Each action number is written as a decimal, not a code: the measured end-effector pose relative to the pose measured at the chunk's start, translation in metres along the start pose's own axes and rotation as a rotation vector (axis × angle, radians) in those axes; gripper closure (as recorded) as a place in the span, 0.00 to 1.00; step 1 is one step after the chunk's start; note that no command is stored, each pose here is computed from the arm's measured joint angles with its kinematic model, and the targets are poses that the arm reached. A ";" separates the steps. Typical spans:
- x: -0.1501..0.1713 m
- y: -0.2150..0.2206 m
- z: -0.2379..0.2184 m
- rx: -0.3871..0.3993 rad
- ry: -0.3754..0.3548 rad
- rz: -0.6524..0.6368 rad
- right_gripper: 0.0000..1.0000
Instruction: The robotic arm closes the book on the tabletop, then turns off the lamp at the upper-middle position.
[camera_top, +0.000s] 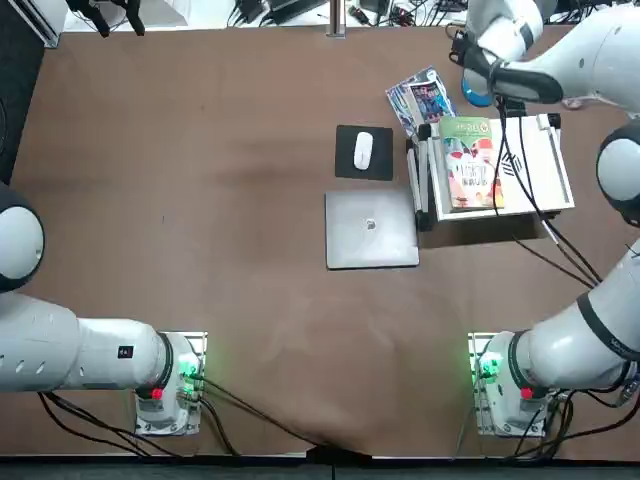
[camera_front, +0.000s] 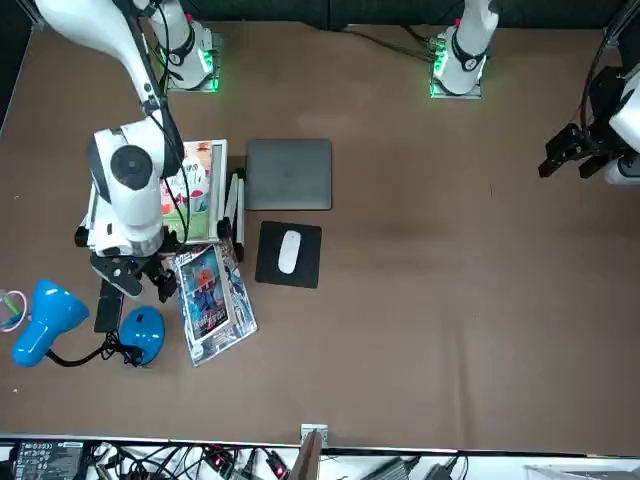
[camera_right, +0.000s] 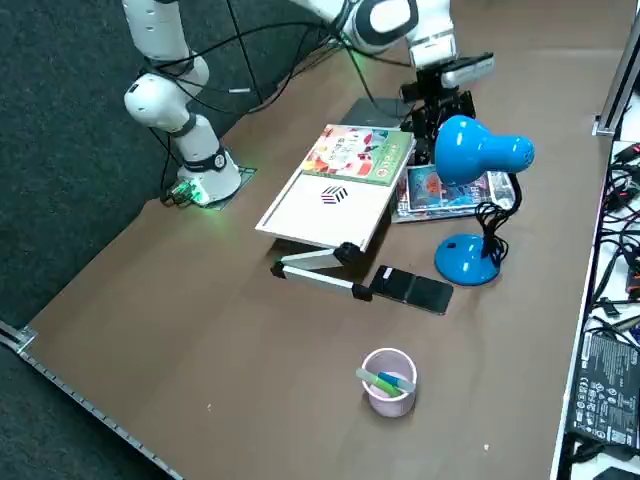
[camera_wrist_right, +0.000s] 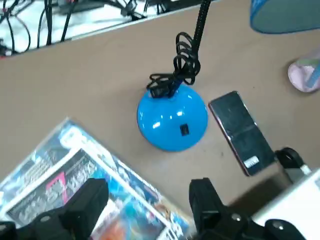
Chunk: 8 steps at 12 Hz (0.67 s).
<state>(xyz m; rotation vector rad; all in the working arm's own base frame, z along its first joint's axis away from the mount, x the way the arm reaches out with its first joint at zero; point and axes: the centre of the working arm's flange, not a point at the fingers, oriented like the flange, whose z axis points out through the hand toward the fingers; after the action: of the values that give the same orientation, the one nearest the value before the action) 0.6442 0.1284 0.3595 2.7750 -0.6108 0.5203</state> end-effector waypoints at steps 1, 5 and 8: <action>0.006 0.002 -0.013 -0.006 -0.042 -0.030 0.00; 0.031 0.020 -0.058 -0.009 -0.221 -0.174 0.00; 0.046 0.043 -0.091 0.017 -0.341 -0.262 0.00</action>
<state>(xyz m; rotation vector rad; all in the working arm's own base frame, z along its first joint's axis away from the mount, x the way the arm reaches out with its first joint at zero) 0.6377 0.1028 0.4669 2.9199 -0.2973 -0.0036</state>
